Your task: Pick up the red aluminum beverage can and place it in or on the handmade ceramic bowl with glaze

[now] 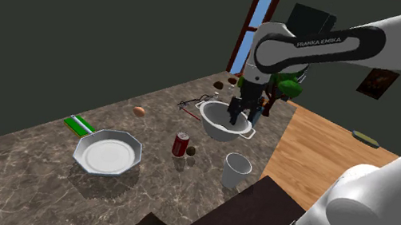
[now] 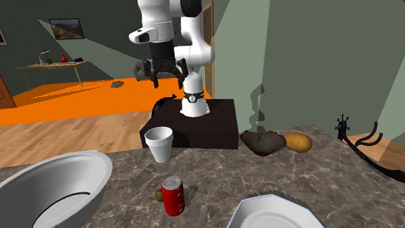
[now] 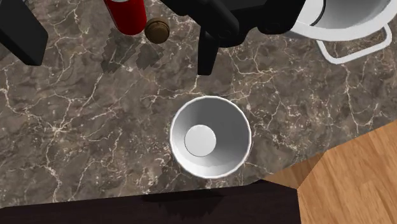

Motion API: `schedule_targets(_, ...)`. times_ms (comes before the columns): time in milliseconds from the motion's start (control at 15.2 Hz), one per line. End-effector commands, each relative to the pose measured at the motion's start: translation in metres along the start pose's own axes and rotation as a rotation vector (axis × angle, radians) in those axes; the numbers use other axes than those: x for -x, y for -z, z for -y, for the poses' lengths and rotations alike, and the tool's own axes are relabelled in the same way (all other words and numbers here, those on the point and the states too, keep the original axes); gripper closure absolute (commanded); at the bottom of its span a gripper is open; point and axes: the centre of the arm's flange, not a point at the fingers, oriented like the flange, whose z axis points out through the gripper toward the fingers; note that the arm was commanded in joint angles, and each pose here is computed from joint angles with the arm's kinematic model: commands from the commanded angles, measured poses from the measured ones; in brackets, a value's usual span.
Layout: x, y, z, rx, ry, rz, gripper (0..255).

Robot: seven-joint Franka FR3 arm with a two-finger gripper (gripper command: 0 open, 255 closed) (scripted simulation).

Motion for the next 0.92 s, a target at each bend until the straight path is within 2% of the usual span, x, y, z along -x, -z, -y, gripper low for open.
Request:
schedule_targets(0,-0.023,-0.015,0.006,0.000,0.008,-0.007,0)
schedule_targets(858,-0.153,-0.116,0.044,0.004,0.055,-0.031,0)
